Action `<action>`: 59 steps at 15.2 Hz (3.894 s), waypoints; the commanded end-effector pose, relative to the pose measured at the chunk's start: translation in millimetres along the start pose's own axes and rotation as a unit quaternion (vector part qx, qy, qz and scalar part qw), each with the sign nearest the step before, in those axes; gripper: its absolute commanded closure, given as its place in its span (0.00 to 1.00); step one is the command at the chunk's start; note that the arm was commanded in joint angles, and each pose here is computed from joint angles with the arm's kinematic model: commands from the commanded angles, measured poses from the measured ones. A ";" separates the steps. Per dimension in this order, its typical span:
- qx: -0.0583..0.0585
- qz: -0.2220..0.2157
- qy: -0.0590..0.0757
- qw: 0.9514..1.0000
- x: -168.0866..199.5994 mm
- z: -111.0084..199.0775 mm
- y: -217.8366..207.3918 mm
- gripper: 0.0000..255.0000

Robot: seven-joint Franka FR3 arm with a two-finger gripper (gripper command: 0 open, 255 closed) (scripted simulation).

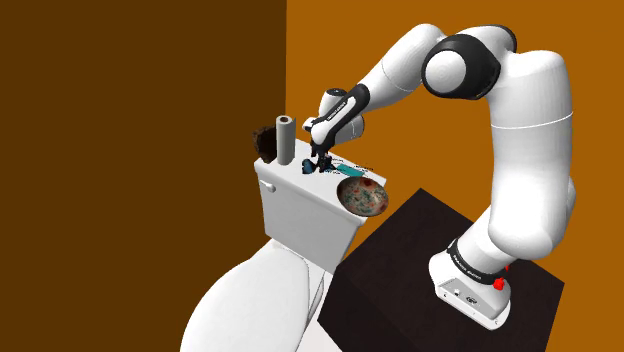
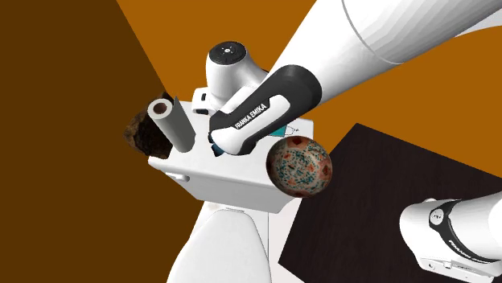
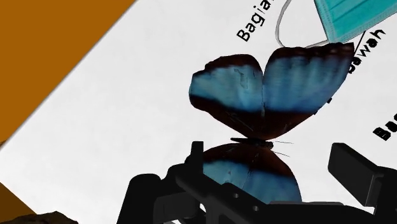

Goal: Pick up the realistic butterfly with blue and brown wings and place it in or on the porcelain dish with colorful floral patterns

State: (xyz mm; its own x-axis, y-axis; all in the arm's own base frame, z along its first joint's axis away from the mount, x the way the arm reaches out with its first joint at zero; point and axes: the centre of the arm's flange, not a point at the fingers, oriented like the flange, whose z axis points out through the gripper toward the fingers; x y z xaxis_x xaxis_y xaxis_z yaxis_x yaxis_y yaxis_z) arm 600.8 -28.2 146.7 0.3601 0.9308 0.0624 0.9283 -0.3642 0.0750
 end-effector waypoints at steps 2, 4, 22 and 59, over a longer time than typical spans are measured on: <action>0.000 0.000 0.000 1.000 -0.3 3.8 0.7 0.00; 0.000 0.000 0.000 1.000 -0.3 3.8 0.7 0.00; 0.000 0.000 0.000 1.000 1.0 -17.2 2.3 1.00; 0.000 0.000 0.000 1.000 -67.2 -152.7 -212.9 1.00</action>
State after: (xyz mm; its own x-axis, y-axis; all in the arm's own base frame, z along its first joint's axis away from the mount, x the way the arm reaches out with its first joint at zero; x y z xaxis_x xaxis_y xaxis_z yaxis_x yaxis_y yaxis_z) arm 377.3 -18.8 276.9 0.3599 0.9309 0.0629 0.9283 -0.3640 0.0757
